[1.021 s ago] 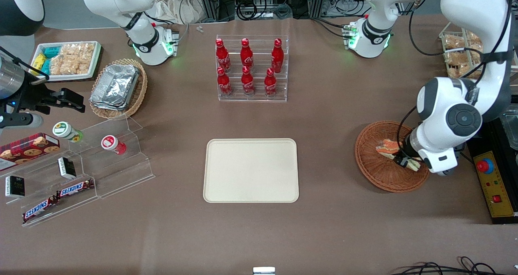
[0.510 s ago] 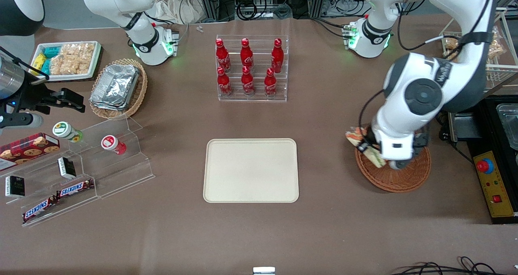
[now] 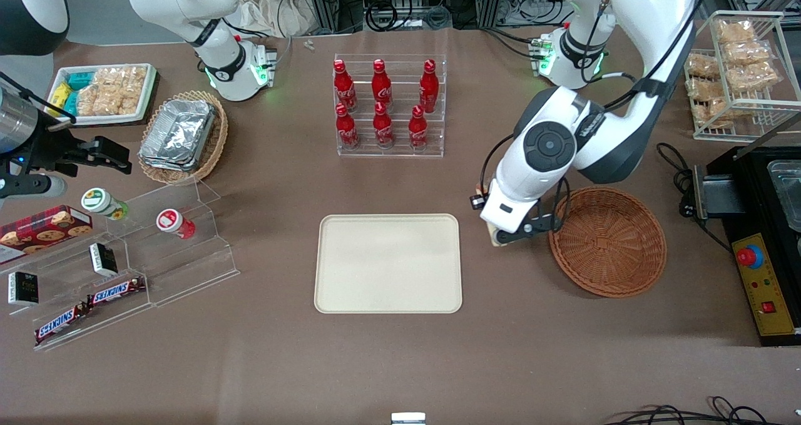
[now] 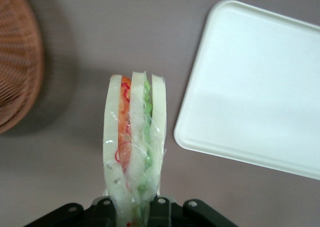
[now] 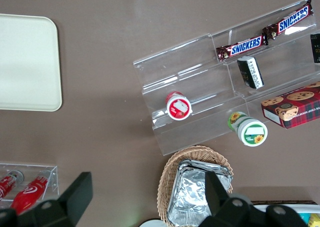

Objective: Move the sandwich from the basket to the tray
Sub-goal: 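Lift the sandwich out of the basket and carry it toward the cream tray, then lower the sandwich onto the tray and open the left gripper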

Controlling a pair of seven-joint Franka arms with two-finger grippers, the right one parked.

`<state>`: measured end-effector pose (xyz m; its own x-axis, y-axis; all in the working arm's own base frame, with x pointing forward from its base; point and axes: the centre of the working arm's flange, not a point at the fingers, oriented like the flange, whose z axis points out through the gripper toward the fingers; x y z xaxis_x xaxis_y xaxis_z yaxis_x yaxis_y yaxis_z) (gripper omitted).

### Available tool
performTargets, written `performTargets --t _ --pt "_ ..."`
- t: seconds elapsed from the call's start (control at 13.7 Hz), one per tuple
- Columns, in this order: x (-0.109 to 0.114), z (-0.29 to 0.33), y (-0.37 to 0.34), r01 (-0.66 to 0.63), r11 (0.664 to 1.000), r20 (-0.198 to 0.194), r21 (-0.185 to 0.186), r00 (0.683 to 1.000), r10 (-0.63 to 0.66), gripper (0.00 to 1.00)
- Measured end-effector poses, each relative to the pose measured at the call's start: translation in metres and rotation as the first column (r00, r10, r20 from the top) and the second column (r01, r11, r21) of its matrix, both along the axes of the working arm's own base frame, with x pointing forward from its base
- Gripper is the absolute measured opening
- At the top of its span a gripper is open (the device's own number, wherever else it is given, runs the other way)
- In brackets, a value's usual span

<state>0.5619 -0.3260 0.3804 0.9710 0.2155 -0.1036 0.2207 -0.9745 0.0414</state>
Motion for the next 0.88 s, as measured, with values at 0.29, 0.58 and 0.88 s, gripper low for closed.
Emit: performTargets --t 0.29,0.58,0.88 --pt "0.003 -0.045 -0.037 0.11 0.99 0.078 -0.084 0.992 -0.104 0.19" --pt "0.0 -0.1 -0.065 0.186 0.978 0.141 -0.098 0.975 -0.171 0.19" --pt "0.005 -0.13 -0.064 0.198 0.975 0.174 -0.097 0.968 -0.179 0.17"
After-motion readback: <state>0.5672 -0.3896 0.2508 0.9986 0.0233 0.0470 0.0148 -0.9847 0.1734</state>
